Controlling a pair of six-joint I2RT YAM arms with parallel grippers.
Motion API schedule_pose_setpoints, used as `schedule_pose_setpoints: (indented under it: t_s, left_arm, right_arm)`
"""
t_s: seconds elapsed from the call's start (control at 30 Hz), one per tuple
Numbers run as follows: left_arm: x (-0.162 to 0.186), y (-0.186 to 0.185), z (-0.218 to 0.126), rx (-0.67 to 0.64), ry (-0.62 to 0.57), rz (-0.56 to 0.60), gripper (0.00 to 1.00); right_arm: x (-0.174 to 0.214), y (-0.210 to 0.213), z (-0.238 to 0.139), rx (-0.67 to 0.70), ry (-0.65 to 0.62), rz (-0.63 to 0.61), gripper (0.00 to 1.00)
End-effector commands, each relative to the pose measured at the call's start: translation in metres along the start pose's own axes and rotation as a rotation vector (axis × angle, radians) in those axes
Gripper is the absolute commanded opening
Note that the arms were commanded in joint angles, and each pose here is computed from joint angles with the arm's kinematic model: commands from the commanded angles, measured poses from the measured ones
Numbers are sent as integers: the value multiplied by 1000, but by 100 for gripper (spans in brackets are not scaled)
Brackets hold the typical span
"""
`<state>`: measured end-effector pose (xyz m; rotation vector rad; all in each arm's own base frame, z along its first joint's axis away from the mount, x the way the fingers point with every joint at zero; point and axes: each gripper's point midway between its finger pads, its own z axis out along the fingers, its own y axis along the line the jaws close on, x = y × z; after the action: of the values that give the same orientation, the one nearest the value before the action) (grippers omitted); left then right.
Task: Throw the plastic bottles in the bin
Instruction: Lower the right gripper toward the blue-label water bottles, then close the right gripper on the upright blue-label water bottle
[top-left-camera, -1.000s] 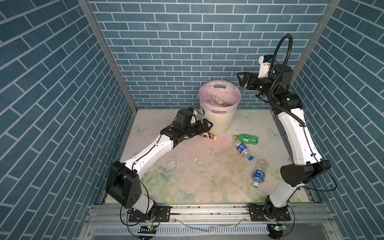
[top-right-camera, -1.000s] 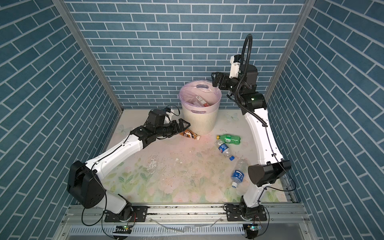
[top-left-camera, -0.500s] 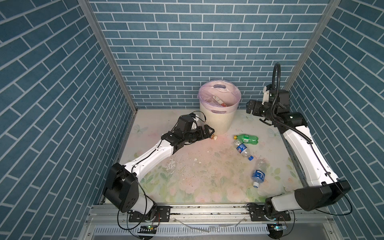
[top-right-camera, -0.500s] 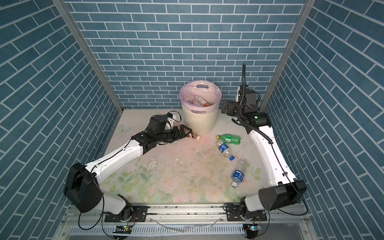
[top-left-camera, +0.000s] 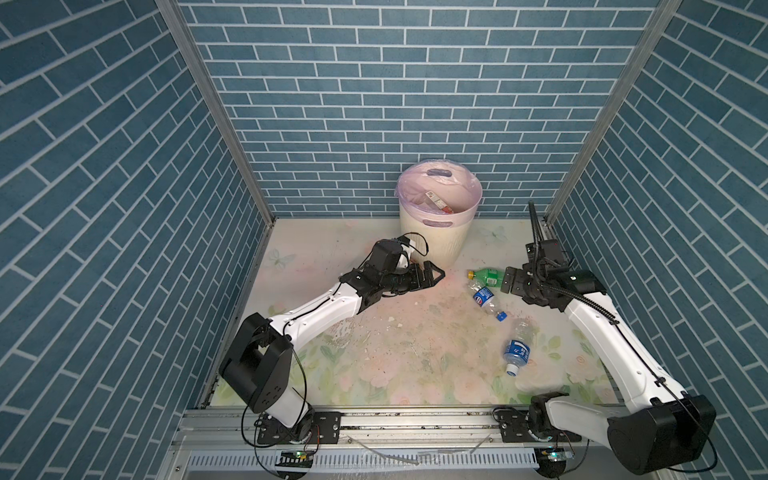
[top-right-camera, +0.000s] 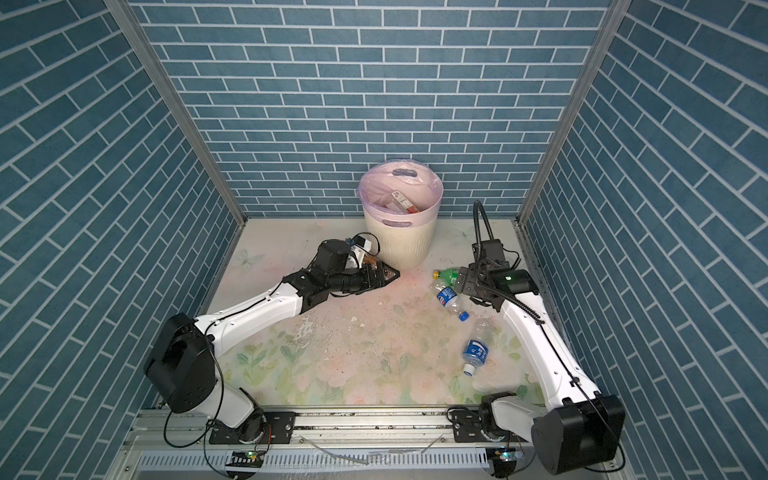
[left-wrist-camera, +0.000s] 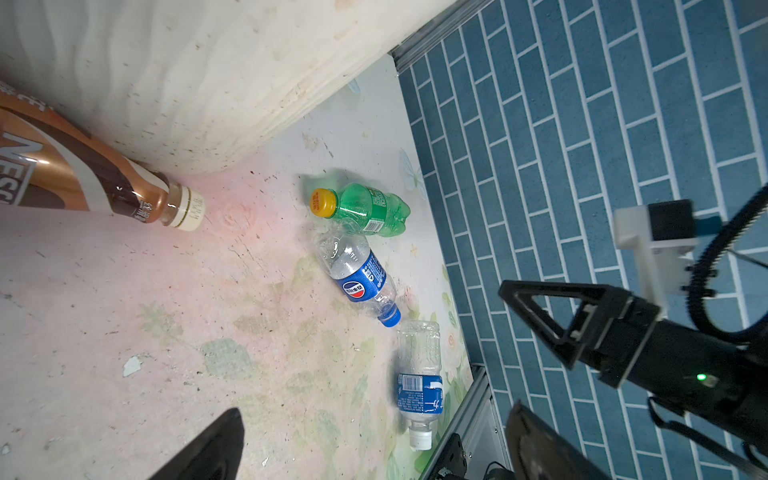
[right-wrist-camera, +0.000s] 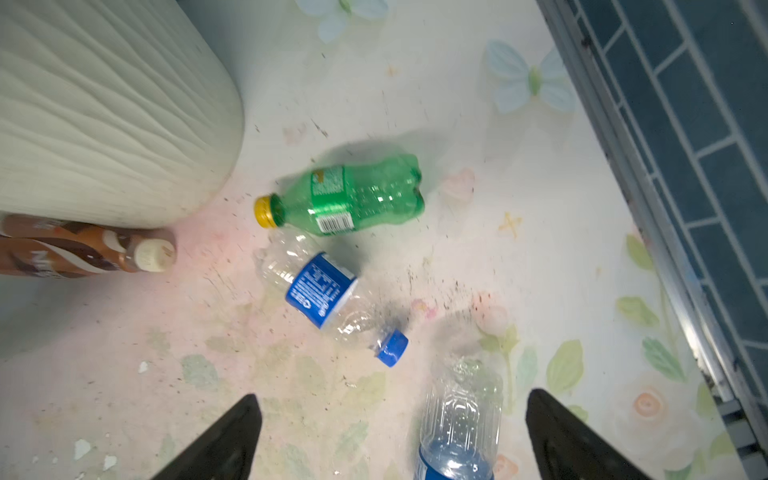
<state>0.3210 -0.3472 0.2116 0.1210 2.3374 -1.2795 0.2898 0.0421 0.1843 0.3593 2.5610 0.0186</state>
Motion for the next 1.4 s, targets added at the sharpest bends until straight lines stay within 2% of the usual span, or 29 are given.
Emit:
schedule_pose_setpoints:
  t_s: [0.0, 0.37, 0.63, 1.37]
  left_arm:
    - [3, -6, 4, 33, 8, 27, 99]
    - [9, 2, 15, 32, 40, 4, 99]
    - [12, 4, 15, 23, 47, 3, 99]
    - [17, 16, 17, -27, 69, -21, 99]
  right_arm:
    - [34, -17, 12, 42, 71, 105, 99]
    - [102, -46, 35, 79, 166, 215, 99]
    - [116, -38, 62, 38, 204, 247, 99]
    - [132, -19, 97, -79, 234, 266, 62]
